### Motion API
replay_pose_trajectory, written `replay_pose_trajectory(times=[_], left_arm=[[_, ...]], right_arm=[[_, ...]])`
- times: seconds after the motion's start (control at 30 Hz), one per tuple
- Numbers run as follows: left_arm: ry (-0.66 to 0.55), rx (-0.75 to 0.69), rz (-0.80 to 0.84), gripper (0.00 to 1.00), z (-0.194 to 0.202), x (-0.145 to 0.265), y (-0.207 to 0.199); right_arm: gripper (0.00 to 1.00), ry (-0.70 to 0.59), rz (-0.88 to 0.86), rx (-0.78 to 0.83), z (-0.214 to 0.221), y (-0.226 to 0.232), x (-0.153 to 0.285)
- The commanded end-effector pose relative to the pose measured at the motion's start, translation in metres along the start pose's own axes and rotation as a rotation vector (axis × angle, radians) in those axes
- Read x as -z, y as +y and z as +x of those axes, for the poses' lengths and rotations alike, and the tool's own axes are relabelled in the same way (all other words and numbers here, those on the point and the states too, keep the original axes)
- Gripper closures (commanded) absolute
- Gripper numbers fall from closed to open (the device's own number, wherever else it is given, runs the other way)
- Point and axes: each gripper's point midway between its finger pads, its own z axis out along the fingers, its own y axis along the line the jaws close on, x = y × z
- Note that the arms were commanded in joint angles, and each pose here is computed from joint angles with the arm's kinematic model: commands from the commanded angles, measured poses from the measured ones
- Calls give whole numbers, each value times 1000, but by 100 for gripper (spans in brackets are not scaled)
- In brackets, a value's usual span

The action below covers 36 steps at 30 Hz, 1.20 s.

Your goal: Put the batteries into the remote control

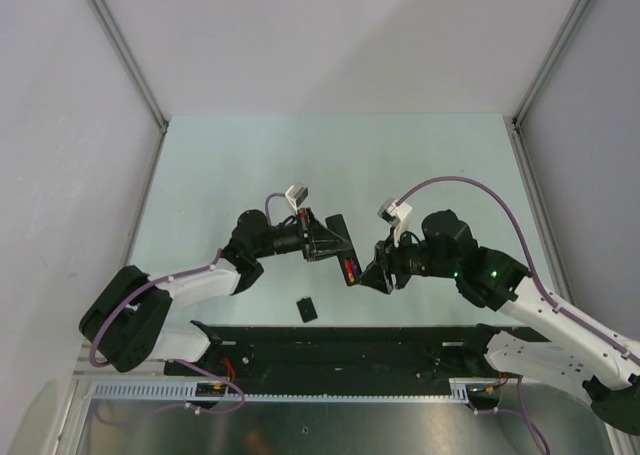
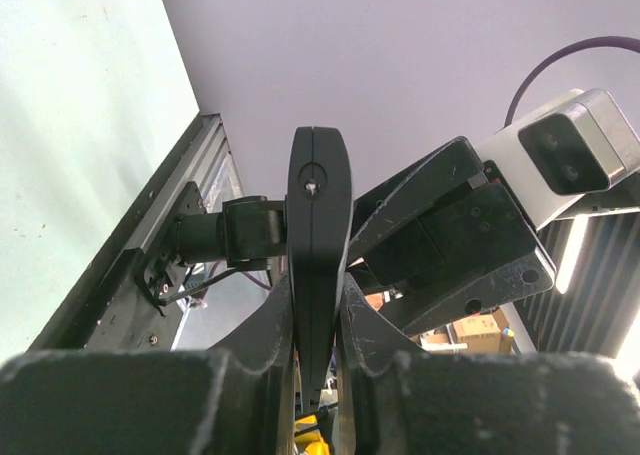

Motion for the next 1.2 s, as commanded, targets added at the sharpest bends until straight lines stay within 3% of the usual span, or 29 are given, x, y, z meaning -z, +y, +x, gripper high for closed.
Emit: replay_pose_trajectory(times=[0.0, 0.57, 1.17], left_arm=[[47, -81, 109, 100, 11, -1, -41], [51, -100, 135, 100, 17, 0, -52], [61, -121, 142, 100, 21, -3, -54]], right_arm=[[51, -27, 26, 13, -8, -8, -3], [63, -33, -2, -40, -11, -15, -6], [82, -57, -145, -155, -24, 1, -7]])
